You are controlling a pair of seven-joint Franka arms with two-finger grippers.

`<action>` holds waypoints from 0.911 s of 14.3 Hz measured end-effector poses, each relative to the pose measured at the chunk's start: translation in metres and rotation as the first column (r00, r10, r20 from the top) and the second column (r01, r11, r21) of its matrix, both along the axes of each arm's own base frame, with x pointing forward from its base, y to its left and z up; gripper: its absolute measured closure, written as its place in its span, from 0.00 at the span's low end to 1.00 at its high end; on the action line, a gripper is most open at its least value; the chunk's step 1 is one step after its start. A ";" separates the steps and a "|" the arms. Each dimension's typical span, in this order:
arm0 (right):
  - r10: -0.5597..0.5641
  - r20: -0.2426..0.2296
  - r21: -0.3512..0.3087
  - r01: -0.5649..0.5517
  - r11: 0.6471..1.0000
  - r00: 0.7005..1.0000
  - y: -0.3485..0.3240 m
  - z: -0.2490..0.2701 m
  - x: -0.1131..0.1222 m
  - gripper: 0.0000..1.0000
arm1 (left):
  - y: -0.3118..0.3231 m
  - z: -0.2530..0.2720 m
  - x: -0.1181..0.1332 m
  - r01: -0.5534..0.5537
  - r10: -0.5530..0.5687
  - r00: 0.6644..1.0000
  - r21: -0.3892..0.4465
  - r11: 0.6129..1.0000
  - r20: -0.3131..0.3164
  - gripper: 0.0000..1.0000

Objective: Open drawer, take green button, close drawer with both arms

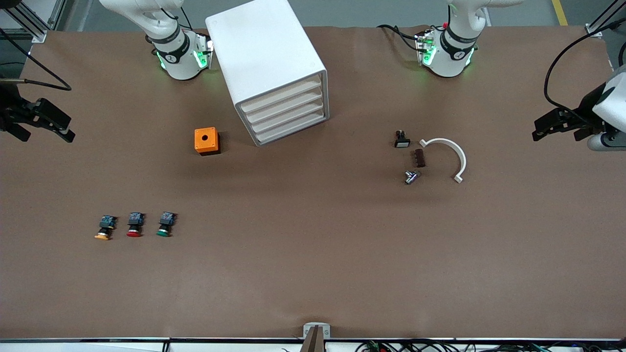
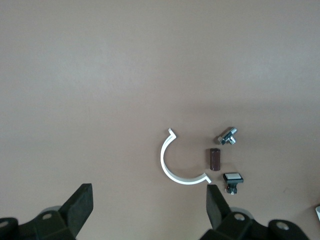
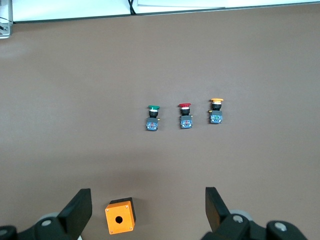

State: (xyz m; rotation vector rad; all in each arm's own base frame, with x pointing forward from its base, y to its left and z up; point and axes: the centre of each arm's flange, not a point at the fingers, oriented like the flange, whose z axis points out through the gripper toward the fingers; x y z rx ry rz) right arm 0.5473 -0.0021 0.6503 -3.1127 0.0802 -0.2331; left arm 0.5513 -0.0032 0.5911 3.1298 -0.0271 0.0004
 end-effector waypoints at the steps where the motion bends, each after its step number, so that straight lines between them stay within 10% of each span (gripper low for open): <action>1: 0.000 0.000 0.000 0.000 1.000 1.000 0.000 0.000 0.000 0.00 | -0.003 0.005 0.002 0.005 -0.005 1.000 0.000 1.000 0.010 0.00; 13: 0.000 0.000 0.000 0.000 1.000 1.000 0.000 0.000 0.000 0.00 | -0.018 0.018 0.003 0.014 -0.014 1.000 0.000 1.000 0.025 0.00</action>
